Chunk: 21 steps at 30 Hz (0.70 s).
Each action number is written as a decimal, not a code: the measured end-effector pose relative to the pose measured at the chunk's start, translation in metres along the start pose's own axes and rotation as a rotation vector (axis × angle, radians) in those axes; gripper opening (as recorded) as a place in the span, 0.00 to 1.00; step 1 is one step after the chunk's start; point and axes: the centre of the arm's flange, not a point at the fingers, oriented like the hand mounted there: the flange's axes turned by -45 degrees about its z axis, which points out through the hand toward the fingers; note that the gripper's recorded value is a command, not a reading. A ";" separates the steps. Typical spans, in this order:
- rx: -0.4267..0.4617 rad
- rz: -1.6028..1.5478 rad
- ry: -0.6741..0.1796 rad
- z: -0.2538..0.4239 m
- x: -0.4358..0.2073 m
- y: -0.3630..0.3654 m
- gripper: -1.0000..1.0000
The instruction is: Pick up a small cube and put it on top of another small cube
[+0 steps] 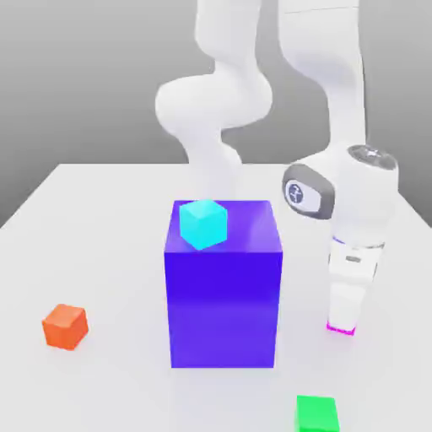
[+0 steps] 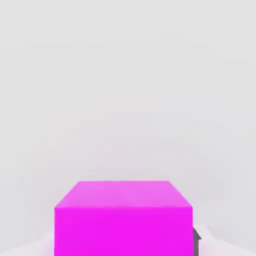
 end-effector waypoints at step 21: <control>0.003 0.224 0.001 -0.018 -0.008 0.227 1.00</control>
